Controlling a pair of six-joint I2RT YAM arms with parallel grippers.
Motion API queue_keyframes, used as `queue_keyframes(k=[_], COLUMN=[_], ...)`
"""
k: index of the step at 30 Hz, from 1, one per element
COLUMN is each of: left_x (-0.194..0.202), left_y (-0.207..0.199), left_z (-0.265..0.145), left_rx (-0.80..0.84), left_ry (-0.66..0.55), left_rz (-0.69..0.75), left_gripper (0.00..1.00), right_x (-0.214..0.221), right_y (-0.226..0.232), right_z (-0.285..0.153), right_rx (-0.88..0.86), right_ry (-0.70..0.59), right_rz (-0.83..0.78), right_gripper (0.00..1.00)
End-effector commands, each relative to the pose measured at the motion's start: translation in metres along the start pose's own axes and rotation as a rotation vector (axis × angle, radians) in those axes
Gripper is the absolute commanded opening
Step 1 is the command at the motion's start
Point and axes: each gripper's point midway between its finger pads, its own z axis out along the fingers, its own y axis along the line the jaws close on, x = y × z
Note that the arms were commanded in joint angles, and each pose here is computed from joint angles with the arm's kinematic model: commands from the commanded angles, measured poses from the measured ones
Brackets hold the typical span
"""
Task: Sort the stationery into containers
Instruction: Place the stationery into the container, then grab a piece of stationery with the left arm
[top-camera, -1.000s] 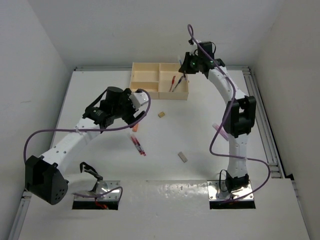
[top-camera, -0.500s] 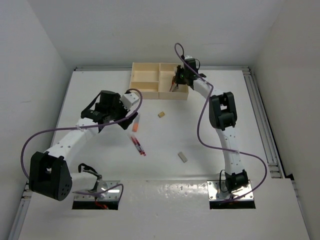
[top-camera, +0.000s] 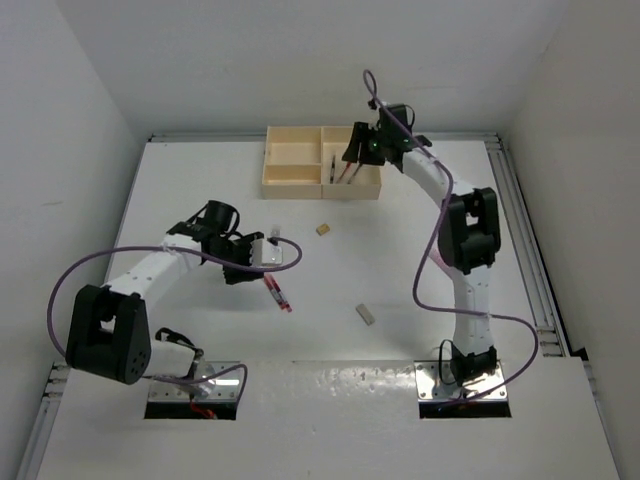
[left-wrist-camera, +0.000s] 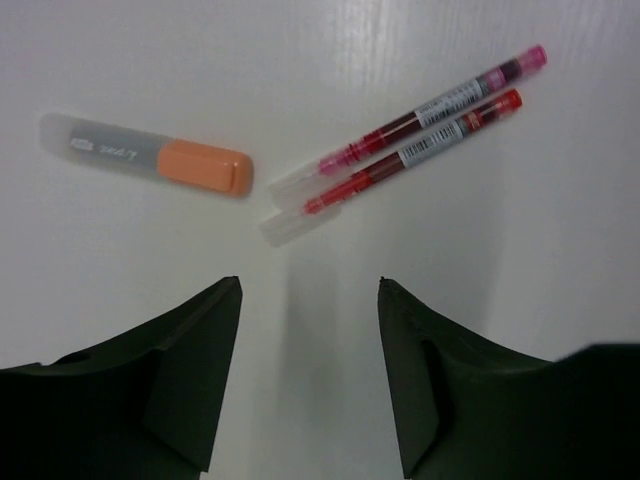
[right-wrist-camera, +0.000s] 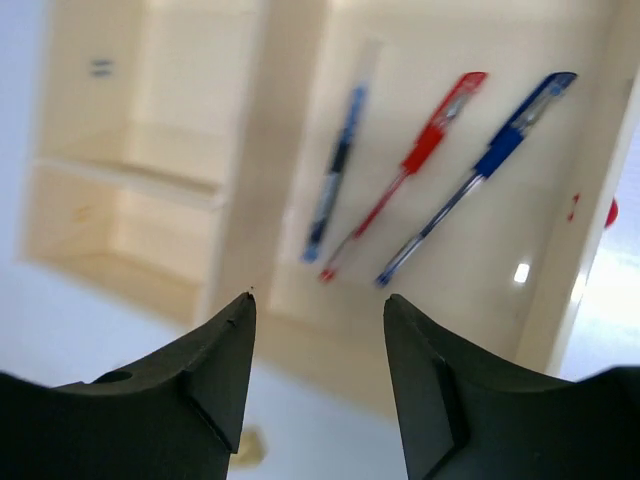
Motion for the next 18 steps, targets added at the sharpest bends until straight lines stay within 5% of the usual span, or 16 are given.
queue_keyframes(k=[1, 9, 18], left_x=[0.006, 0.018, 0.028], left_y=[-0.011, 0.005, 0.020], left_z=[0.009, 0.035, 0.058], left_rx=[0.095, 0.153, 0.185], left_ry=[-0.021, 0.001, 0.011], left_rz=[0.227, 0.302, 0.309], left_gripper=[0.62, 0.53, 0.53], right_x=[-0.040, 0.030, 0.085], right_y=[0.065, 0.086, 0.064], right_z=[-0.090, -0.191, -0.221], right_rx=[-0.205, -0.353, -0.351], right_ry=[-0.050, 0.142, 0.259], right_rz=[-0.032, -0.077, -0.046], right_gripper=[0.53, 0.48, 0.45])
